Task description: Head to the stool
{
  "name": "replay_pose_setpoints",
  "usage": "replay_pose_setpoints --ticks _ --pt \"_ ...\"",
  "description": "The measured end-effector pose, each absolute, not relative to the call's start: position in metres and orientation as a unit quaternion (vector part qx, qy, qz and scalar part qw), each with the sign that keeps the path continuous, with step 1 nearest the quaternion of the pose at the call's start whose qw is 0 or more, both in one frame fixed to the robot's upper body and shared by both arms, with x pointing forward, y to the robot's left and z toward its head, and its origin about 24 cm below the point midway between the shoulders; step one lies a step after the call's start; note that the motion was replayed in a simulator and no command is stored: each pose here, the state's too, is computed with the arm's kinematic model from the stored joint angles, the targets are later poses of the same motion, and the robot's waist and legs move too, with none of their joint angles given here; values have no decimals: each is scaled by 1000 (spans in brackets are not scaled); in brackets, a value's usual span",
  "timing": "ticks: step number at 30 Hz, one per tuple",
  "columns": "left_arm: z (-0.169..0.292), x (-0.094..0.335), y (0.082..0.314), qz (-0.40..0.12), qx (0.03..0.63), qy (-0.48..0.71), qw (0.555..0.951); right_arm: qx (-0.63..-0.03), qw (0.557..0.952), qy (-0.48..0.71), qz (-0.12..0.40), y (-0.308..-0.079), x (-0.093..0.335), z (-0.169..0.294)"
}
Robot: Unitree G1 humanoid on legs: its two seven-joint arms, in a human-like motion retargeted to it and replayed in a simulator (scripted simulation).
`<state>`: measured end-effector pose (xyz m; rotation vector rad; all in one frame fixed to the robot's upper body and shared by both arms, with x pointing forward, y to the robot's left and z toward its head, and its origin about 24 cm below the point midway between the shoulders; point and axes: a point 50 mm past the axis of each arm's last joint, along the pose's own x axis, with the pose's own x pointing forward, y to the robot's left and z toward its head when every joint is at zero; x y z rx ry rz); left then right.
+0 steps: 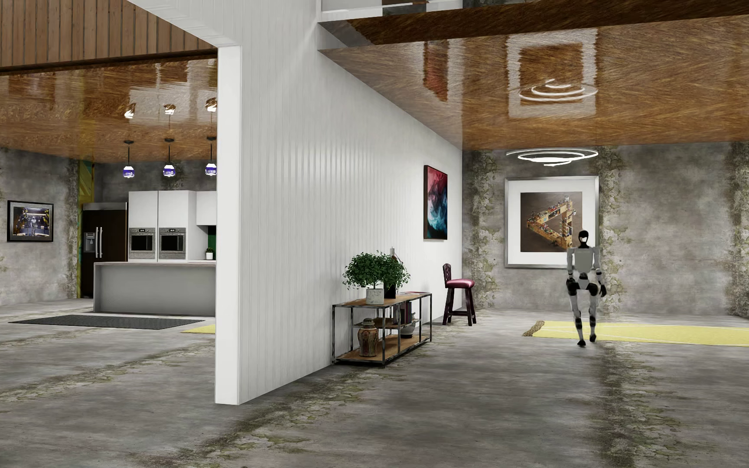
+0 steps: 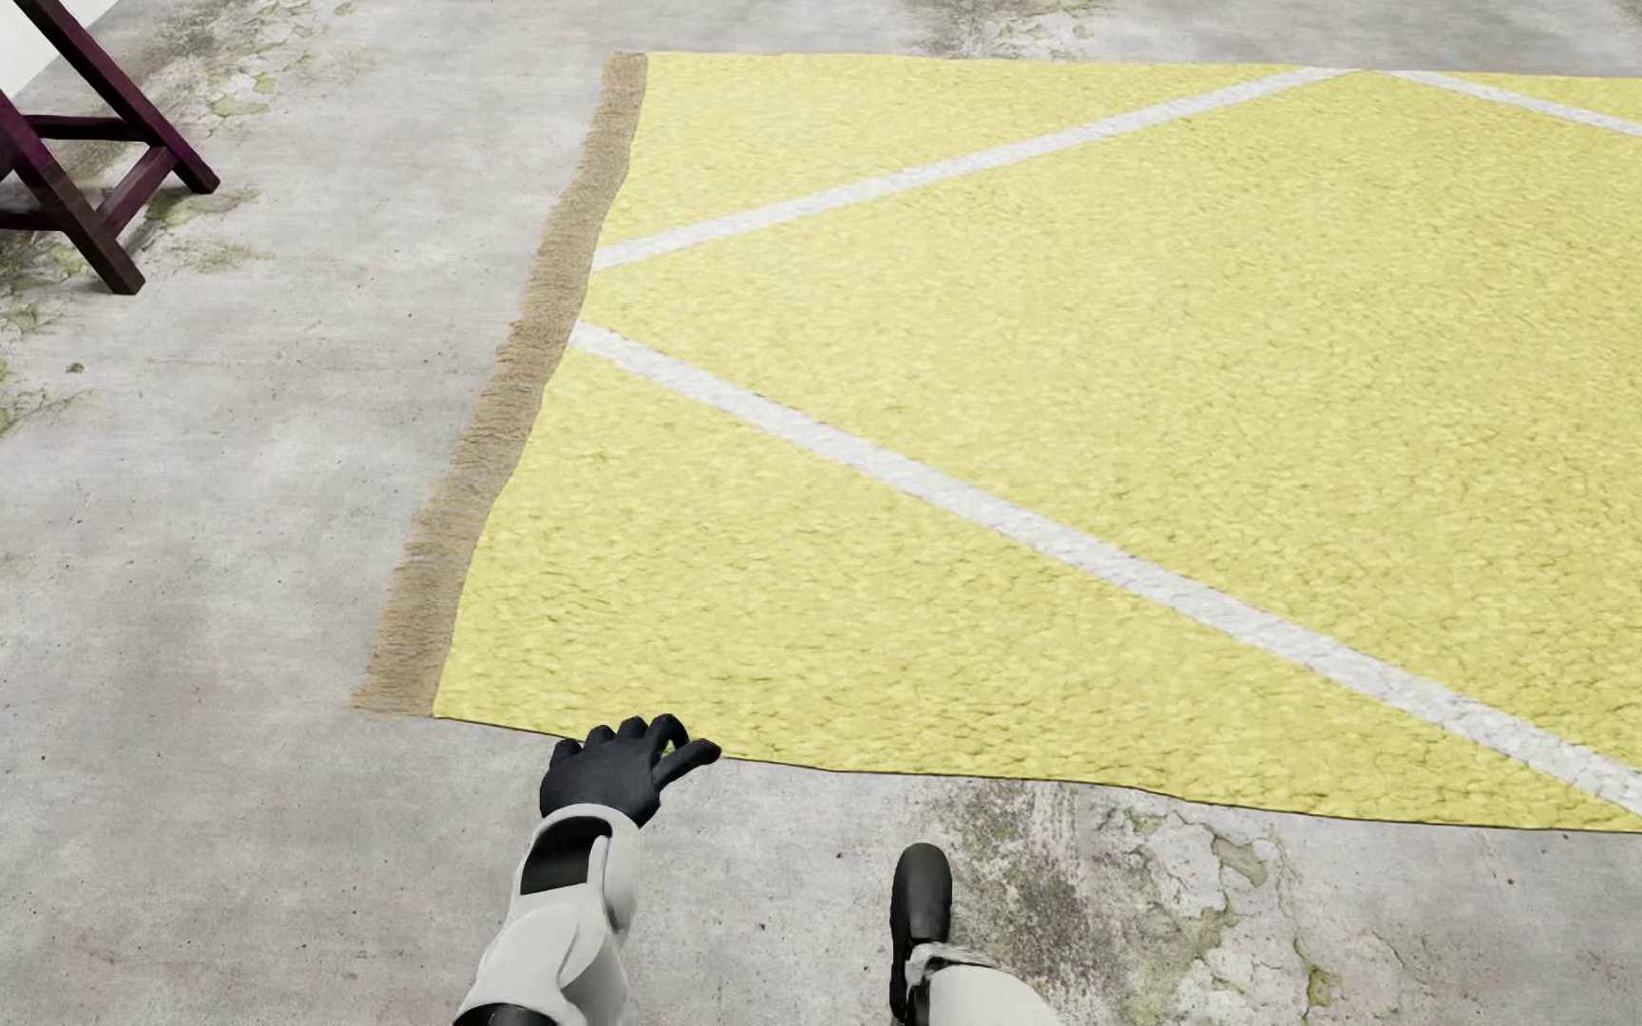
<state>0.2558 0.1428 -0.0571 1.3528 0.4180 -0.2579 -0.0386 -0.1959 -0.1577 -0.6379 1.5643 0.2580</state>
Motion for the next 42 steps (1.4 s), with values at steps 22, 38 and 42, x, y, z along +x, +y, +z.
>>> replay_pose_setpoints --ticks 22,38,42 --pt "-153 23 207 -222 472 612 594 -435 882 180 -19 -200 277 -21" --pt "-98 209 162 -76 542 334 768 -301 680 668 39 -225 -2 -155" --pt "-60 250 150 -87 586 233 771 -291 685 668 23 -223 -4 -153"
